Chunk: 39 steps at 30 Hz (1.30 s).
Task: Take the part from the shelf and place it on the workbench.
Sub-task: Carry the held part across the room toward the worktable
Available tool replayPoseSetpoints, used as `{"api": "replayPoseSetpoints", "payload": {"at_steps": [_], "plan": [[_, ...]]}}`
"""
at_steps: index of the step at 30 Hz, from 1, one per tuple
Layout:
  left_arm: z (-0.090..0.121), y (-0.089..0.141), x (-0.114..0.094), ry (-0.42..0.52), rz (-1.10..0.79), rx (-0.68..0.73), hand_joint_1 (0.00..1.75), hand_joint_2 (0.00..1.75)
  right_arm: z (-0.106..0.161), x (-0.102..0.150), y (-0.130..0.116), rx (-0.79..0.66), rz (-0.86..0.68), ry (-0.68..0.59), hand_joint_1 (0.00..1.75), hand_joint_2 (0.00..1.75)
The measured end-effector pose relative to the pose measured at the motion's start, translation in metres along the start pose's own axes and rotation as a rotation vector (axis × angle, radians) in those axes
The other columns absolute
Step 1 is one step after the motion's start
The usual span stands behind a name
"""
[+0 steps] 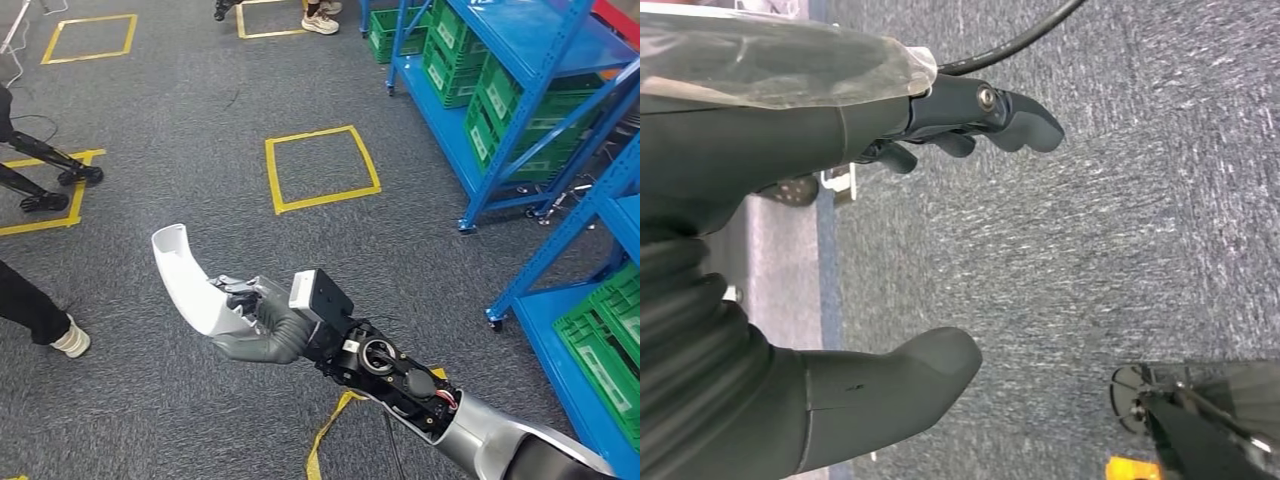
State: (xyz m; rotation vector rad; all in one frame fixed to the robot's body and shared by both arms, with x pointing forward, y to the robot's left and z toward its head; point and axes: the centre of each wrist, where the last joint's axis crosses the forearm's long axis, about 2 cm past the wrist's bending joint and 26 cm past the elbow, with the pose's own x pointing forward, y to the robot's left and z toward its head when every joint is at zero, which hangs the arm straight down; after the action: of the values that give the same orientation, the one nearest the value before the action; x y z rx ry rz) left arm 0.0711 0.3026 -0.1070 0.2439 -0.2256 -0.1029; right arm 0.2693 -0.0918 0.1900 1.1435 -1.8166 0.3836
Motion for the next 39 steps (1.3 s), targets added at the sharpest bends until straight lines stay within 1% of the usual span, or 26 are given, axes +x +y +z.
{"api": "replayPoseSetpoints", "payload": {"at_steps": [16, 21, 25, 39], "plan": [[0.0003, -0.0016, 0.0004, 0.002, 0.001, -0.003, 0.0, 1.75, 0.0022, -0.001, 0.0001, -0.005, -0.003, 0.001, 1.75, 1.75], [0.0003, -0.0009, -0.0028, 0.01, 0.0, -0.001, 0.0, 1.75, 0.0015, -0.0005, -0.0001, -0.003, -0.001, 0.0, 1.75, 1.75], [0.0002, -0.001, -0.0003, 0.017, 0.005, -0.001, 0.0, 1.75, 0.0016, -0.0007, 0.0001, 0.003, -0.004, 0.0, 1.75, 1.75], [0.0, 0.0005, -0.001, 0.025, 0.016, 0.011, 0.0, 1.75, 0.0021, -0.0014, 0.0006, 0.016, -0.01, 0.007, 1.75, 1.75]]}}
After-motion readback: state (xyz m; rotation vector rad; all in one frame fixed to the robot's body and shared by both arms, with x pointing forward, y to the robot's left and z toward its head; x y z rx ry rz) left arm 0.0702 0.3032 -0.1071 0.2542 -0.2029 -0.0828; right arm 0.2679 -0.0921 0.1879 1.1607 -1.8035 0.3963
